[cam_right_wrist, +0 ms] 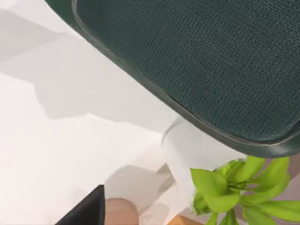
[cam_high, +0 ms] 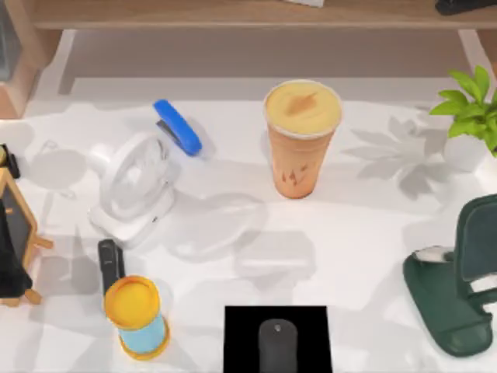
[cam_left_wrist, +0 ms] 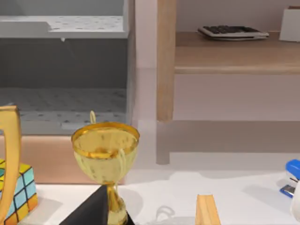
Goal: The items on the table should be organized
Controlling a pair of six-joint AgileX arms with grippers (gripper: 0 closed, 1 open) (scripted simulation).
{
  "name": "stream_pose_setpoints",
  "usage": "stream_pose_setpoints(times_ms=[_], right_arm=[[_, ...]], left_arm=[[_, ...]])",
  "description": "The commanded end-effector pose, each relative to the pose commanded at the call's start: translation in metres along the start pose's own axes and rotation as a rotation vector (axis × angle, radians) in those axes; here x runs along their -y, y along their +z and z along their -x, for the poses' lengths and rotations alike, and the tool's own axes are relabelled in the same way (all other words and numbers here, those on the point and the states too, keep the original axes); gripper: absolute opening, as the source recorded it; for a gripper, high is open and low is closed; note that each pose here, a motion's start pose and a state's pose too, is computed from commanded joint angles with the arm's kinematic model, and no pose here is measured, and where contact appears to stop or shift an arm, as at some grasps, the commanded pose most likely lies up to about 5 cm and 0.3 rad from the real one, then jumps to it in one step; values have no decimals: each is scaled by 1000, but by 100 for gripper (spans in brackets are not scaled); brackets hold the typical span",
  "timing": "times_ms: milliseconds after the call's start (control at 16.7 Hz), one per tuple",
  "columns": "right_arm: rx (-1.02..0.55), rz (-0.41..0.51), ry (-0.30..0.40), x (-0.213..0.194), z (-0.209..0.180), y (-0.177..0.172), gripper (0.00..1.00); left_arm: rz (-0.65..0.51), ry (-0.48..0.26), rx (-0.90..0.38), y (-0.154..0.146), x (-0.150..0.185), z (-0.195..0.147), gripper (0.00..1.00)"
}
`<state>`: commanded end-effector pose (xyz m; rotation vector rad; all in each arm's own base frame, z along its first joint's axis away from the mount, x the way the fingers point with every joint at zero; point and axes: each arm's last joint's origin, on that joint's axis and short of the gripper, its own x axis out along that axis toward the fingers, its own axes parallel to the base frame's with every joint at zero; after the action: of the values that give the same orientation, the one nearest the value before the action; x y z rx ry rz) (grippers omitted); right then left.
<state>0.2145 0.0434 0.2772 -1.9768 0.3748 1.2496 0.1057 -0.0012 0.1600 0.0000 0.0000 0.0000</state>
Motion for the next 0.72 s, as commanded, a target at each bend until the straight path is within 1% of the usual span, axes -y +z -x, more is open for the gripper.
stream_pose_setpoints(times_ms=[180, 240, 360, 420, 540, 600, 720], right_arm=[[-18, -597, 132, -36, -16, -11, 100], [-35, -783, 175, -48, -21, -14, 100], [-82, -1124, 255, -70, -29, -18, 100], [-108, -1274, 292, -80, -32, -19, 100], [-165, -1541, 363, -99, -39, -21, 100], [-192, -1650, 395, -107, -42, -21, 100], [-243, -1836, 450, -122, -46, -21, 100]], left_arm=[[0, 0, 0, 0, 0, 0, 100], [0, 0, 0, 0, 0, 0, 100], [0, 0, 0, 0, 0, 0, 100], [0, 0, 0, 0, 0, 0, 100], [0, 0, 0, 0, 0, 0, 100], [0, 0, 0, 0, 0, 0, 100], [0, 0, 0, 0, 0, 0, 100]])
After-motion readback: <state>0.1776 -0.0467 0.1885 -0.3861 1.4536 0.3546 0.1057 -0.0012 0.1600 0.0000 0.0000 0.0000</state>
